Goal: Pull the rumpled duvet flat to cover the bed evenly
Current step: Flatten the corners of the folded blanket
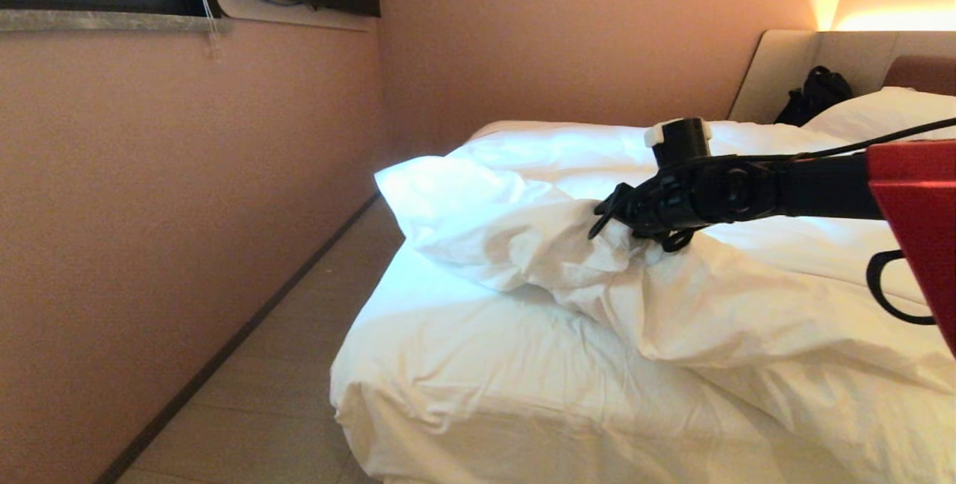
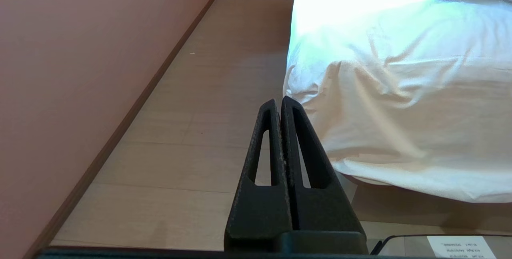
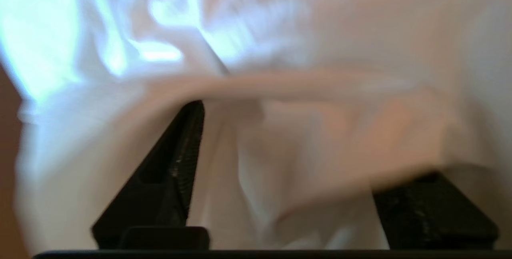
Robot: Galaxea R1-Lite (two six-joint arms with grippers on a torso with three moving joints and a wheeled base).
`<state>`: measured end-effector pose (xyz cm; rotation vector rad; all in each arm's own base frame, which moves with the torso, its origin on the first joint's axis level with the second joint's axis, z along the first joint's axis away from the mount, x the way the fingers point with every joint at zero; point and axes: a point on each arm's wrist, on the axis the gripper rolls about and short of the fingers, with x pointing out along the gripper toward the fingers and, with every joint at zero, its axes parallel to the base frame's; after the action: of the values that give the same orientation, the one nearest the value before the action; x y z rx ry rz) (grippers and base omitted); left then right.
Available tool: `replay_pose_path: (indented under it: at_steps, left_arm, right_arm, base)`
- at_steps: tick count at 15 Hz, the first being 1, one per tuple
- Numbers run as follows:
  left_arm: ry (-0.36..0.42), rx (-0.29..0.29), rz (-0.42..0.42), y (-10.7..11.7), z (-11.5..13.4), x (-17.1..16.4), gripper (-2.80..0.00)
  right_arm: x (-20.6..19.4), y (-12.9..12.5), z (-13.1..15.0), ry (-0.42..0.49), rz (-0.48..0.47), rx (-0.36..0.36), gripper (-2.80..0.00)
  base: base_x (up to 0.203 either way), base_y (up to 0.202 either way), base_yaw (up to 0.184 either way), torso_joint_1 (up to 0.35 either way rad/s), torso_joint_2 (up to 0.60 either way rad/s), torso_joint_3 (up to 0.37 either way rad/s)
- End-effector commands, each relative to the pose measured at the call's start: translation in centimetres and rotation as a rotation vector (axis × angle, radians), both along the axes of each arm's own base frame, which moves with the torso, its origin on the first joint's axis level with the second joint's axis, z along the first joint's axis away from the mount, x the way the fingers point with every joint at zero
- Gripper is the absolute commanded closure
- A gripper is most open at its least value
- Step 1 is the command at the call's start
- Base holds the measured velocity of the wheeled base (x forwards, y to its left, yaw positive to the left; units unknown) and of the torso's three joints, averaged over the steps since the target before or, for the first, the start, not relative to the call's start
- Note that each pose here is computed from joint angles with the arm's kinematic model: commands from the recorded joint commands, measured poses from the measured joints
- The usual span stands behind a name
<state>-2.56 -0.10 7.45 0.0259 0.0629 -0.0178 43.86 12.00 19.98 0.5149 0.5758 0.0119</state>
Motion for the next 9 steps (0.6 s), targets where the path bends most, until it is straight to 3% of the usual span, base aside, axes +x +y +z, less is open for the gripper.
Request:
replay_pose_path:
  at_steps: [1,9]
  left_arm:
    - [0.001,-0.001,0.000,0.0,0.0,0.0,0.00]
    - [0.001,0.000,0.000,0.0,0.0,0.0,0.00]
  right_arm:
    - [-1.8,-0.3,2.9,-0.053,0.004,0.018,-2.80]
    - [-7.9,1.4,7.9,-0.124,0.117,0.049,-2.80]
  base:
    - [0.000,0.000,0.000,0.000,0.00,0.000]
    - [0.000,0.000,0.000,0.000,0.00,0.000]
